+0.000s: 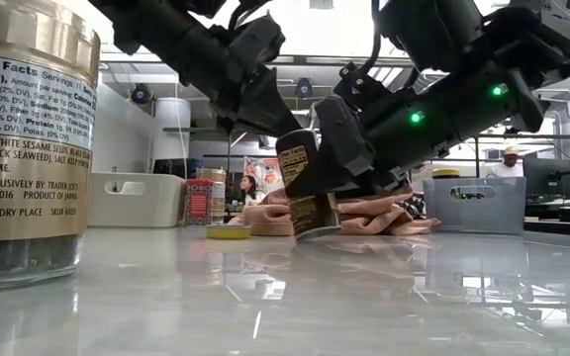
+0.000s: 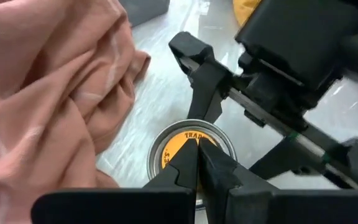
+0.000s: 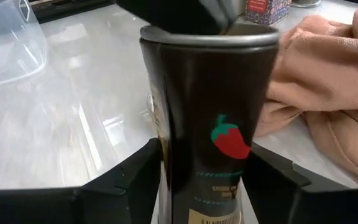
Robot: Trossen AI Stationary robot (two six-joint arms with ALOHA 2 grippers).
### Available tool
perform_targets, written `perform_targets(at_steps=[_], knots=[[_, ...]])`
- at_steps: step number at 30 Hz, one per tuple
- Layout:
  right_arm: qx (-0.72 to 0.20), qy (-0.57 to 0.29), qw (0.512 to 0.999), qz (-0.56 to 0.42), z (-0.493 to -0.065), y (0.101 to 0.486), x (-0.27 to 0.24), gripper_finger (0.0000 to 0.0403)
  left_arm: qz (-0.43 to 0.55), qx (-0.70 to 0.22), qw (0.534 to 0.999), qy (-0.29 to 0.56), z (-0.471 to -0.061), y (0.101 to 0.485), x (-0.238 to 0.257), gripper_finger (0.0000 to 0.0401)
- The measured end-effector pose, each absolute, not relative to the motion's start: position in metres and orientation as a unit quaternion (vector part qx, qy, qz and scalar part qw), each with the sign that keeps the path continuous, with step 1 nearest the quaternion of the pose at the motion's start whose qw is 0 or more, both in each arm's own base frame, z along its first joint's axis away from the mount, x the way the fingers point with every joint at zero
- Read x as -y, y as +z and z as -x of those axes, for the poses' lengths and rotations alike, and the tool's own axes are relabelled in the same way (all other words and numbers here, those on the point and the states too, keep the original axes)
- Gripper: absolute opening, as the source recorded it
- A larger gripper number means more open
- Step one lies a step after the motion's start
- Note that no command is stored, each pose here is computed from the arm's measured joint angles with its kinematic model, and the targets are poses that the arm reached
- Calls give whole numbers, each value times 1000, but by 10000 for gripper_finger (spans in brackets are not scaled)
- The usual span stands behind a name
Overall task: Sort spices by type
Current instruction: Put the yellow seasoning bottle into the black bin
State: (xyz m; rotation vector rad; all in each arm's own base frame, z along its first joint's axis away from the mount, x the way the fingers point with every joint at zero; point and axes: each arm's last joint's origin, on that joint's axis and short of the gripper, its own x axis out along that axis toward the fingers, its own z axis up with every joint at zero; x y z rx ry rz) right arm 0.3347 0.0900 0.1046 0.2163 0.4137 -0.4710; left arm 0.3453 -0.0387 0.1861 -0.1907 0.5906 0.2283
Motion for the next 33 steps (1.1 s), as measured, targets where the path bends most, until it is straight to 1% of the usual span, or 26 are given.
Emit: perform_targets(at_steps=[6,9,16,25,33], knots=[[-202,-228,946,-108,-335,107,-90,237,117,-286,945,104,-351,178,41,0],[-198,-219,949,-115,-335,115,-91,248,117,-281,947,100,-352,177,43,0],[-218,-203,951,-82,-327,139,-89,267,118,-277,948,100,-352,177,43,0],[-258,-207,942,-52,-305,172,-82,273,115,-268,951,100,-350,185,41,0],[-246,-197,948,-40,-293,199,-78,273,99,-249,959,89,-339,212,40,0]])
